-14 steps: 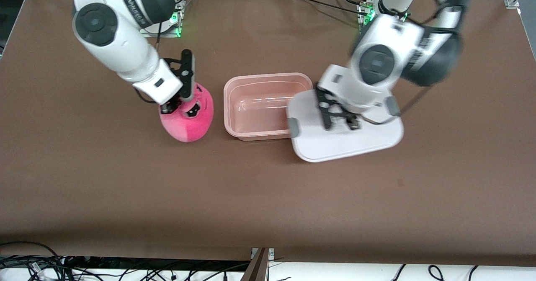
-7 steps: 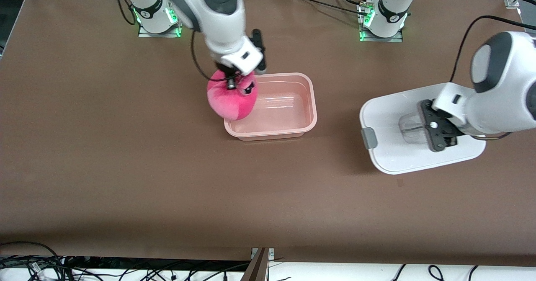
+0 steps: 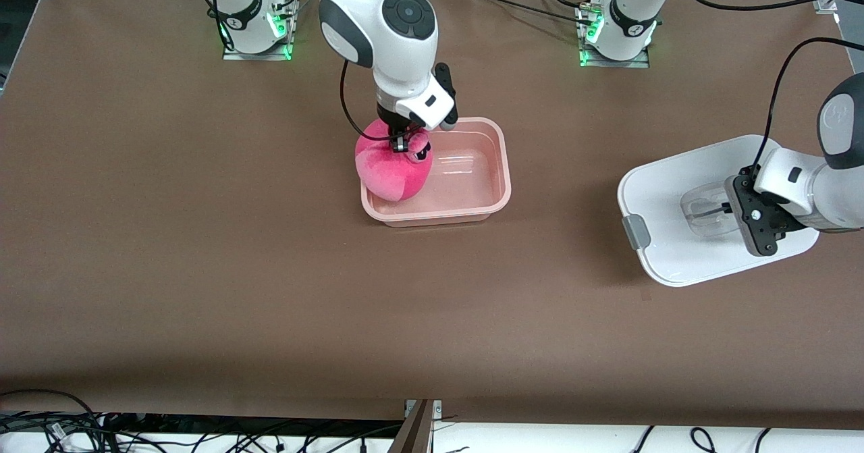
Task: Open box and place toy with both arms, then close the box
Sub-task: 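Carry the pink toy into the pink box with the right gripper and release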
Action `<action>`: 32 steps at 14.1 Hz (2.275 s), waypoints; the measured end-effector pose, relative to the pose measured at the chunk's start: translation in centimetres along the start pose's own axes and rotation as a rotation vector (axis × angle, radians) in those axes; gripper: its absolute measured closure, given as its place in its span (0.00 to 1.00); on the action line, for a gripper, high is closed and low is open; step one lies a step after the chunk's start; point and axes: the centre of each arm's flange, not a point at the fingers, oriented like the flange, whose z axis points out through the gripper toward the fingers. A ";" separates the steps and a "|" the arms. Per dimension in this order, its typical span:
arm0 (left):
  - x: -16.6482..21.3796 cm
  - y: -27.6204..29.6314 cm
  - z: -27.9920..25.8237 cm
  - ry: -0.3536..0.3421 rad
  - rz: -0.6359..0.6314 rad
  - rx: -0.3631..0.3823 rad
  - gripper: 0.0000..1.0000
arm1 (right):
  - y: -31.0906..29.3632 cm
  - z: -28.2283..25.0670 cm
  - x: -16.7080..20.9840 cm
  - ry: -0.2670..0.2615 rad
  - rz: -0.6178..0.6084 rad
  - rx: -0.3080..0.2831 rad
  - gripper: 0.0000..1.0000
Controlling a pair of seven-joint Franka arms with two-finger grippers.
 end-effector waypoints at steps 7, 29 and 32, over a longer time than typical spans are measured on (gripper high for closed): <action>0.1 -0.2 0.5 -0.002 0.001 -0.007 0.93 | 1.5 6.2 2.7 -0.027 0.043 -0.004 0.93; 0.5 -0.1 0.5 -0.002 0.009 -0.009 0.93 | 2.0 10.0 10.3 0.203 0.425 -0.080 0.00; 0.6 -0.1 0.5 -0.002 0.011 -0.009 0.93 | 3.8 6.8 7.9 0.189 0.480 -0.097 0.00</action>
